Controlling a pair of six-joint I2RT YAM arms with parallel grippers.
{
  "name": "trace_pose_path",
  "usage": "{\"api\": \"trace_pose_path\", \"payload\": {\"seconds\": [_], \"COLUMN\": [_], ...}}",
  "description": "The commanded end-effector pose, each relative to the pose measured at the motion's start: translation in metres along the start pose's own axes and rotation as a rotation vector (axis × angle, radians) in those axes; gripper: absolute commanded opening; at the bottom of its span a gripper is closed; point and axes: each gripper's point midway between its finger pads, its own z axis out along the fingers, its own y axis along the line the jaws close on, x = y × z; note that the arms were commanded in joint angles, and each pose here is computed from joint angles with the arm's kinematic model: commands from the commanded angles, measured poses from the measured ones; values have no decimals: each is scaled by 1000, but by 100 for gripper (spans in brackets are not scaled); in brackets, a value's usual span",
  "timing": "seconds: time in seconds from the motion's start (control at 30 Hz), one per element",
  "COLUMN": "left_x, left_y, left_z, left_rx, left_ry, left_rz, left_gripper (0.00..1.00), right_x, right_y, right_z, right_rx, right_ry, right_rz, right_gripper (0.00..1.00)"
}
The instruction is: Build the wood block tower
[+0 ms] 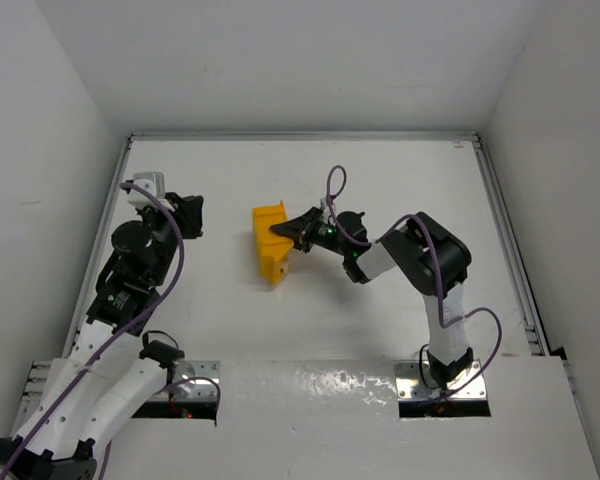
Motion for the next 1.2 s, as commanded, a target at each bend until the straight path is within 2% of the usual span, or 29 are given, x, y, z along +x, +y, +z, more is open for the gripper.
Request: {"api": "trace_pose_path", "payload": {"seconds": [0.0,0.1,0.13,0.27,0.33,0.4,0.5,0.57,0.6,0.67,0.7,0.77,0.83,0.87,0.97,1.03,1.07,1.1,1.17], "left_x": [-9,-20,-19,-15,-18,-13,-9,-13,-17,-12,-8,-8,-12,-10,-6,-9,-11,-10,-3], "left_y": [1,-7,-12,-3,-7,-13,-5,-8,-10,-11,-8,-6,-14,-13,-5,-10,-13,-15,-10], "left_z": [0,-6,-6,-8,-8,-4,-4,-6,-7,-4,-3,-4,-4,-2,-1,-3,-2,-2,2], "left_rx": [-16,27,52,-1,13,43,-1,15,30,28,15,5,47,40,-4,27,42,49,22], "left_ry": [-31,-71,-64,-61,-72,-44,-36,-53,-64,-43,-30,-36,-42,-33,-25,-39,-42,-37,-11], "left_rz": [-13,-26,-25,-14,-22,-16,-9,-19,-22,-14,-9,-14,-17,-14,-3,-13,-14,-13,-3], "left_gripper": [17,17,17,18,19,19,19,20,20,21,21,22,25,26,30,34,36,37,41], "right_x": [26,24,17,54,40,29,54,48,35,40,50,46,30,24,62,56,36,27,41], "right_y": [86,113,118,99,97,99,90,97,114,100,96,108,120,112,102,104,120,113,115], "right_z": [-34,-21,-9,-31,-22,-11,-28,-24,-17,-14,-21,-26,-17,-11,-37,-39,-34,-26,-24], "right_rx": [-371,-450,-470,-407,-412,-424,-389,-409,-455,-420,-410,-432,-470,-455,-408,-413,-456,-440,-447], "right_ry": [-15,-5,23,16,0,19,18,-6,-11,35,27,-27,-26,5,27,-3,-27,-11,15], "right_rz": [-145,-216,-133,-191,-212,-129,-171,-196,-190,-106,-179,-204,-207,-114,-178,-213,-228,-132,-148], "right_gripper": [0,0,0,0,0,0,0,0,0,0,0,0,0,0,0,0,0,0,0]}}
